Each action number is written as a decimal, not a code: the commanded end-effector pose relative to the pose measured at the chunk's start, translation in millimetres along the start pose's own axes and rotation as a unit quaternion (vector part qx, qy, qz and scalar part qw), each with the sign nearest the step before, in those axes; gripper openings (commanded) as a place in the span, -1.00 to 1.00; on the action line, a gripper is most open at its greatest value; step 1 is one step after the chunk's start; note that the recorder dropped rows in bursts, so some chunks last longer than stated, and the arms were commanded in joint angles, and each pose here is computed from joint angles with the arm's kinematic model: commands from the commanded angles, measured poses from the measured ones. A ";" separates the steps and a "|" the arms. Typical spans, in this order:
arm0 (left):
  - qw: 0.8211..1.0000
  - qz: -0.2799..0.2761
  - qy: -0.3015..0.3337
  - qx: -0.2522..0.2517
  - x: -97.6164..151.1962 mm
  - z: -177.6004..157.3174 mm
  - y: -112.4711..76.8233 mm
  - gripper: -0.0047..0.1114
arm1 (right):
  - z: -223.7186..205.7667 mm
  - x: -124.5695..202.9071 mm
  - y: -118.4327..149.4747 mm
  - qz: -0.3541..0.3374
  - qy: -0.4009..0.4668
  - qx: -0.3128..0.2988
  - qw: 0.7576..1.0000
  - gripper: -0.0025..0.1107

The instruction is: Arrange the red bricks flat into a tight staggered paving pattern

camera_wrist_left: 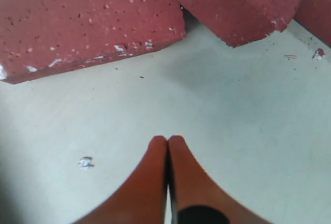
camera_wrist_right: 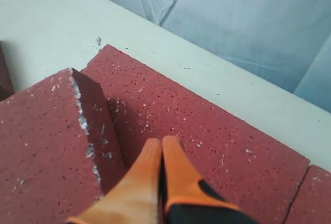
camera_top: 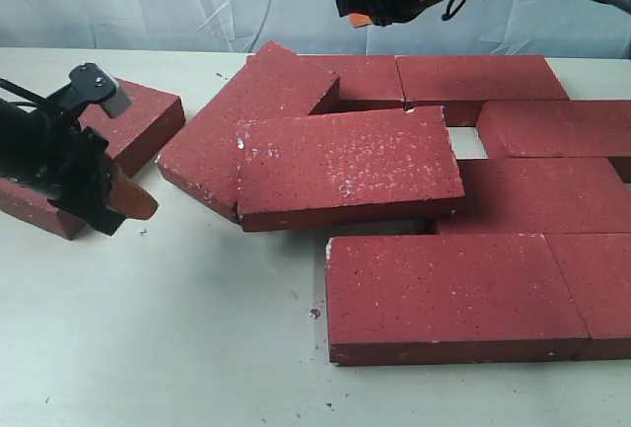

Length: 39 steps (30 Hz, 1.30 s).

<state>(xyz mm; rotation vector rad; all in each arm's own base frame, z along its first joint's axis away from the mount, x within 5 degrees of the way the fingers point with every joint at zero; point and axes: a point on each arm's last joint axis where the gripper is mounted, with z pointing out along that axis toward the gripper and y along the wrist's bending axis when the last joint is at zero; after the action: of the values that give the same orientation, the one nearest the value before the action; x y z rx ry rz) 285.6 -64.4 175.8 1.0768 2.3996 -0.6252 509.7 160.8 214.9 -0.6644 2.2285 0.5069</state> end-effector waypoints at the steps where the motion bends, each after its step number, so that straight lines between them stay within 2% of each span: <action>1: 1.000 -0.005 0.012 0.025 0.2 10.7 5.6 -0.92 | 18.7 4.9 -1.8 -0.001 0.004 -0.005 1.000 -0.97; 20: 0.998 -0.047 0.004 0.033 -4.8 47.3 38.7 -0.92 | 54.1 25.7 5.0 -0.010 0.021 -0.006 1.000 -0.97; 27: 0.998 -0.048 -0.015 0.029 -8.3 48.8 40.9 -0.92 | 64.1 30.8 16.2 -0.024 0.030 -0.017 0.999 -0.97; 32: 0.997 -0.054 -0.046 0.001 -13.7 48.6 46.3 -0.92 | 68.5 29.8 30.3 -0.045 0.032 -0.027 0.998 -0.97; 39: 0.997 -0.054 -0.048 -0.012 -14.9 47.2 48.4 -0.92 | 69.3 30.4 35.1 -0.042 0.037 -0.038 0.998 -0.97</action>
<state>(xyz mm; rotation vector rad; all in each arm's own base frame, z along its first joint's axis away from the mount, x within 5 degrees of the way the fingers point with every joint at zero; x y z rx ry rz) 337.6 -70.0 131.9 0.9302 2.4016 -0.6789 510.7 213.1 151.5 -0.8079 2.2466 0.5131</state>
